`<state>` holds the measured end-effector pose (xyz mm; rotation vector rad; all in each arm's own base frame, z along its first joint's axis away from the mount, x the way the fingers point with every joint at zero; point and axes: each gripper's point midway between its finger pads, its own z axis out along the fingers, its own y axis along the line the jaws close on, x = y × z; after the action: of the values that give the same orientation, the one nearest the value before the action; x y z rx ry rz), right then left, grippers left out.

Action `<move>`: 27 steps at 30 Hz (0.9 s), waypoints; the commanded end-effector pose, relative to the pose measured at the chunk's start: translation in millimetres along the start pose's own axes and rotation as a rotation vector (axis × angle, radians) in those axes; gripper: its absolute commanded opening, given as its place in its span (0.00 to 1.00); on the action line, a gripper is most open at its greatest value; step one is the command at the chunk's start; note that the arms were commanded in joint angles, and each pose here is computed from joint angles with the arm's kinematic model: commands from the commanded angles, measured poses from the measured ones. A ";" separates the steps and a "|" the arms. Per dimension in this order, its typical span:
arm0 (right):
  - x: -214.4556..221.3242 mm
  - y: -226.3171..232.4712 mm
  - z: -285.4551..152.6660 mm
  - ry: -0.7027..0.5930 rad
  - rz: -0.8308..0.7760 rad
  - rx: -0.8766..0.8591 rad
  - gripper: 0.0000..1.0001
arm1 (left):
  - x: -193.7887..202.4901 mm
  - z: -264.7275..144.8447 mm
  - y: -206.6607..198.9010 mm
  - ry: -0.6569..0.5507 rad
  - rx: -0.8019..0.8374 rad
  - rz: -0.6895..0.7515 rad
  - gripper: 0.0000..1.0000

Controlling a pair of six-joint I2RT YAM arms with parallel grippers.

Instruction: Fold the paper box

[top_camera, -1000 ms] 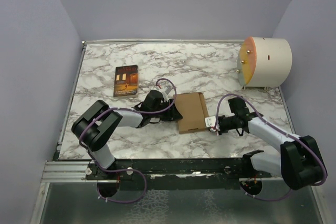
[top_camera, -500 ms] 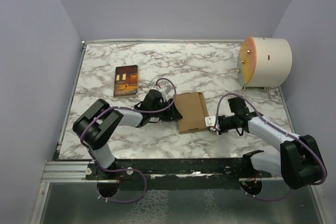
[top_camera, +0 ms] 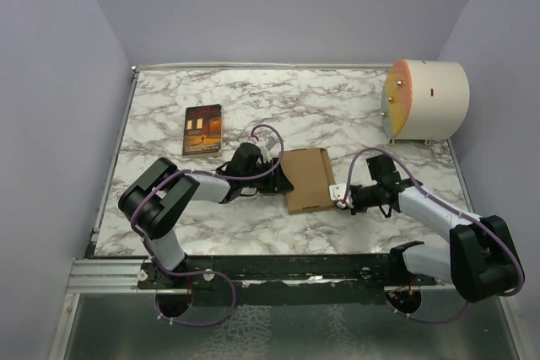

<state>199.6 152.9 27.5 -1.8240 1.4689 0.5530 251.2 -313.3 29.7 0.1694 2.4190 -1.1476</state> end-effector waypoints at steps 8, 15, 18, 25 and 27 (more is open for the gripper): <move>4.5 -14.2 -2.3 0.036 0.029 0.027 0.01 | 51.5 -6.9 69.5 0.148 -0.246 -0.034 0.41; 7.8 -12.6 -1.6 0.049 0.045 0.013 0.01 | 50.8 -6.8 69.5 0.145 -0.246 -0.039 0.41; 8.4 -12.4 -1.6 0.050 0.047 0.013 0.01 | 50.1 -6.6 69.2 0.144 -0.245 -0.038 0.41; 8.2 -12.7 -1.7 0.050 0.057 0.012 0.01 | 49.6 -6.6 69.2 0.143 -0.245 -0.039 0.41; 8.8 -13.1 -1.8 0.052 0.061 0.013 0.01 | 49.5 -6.6 68.6 0.143 -0.242 -0.040 0.41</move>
<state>201.2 152.9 26.6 -1.8029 1.5316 0.5912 252.5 -312.2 28.8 0.1639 2.4218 -1.1473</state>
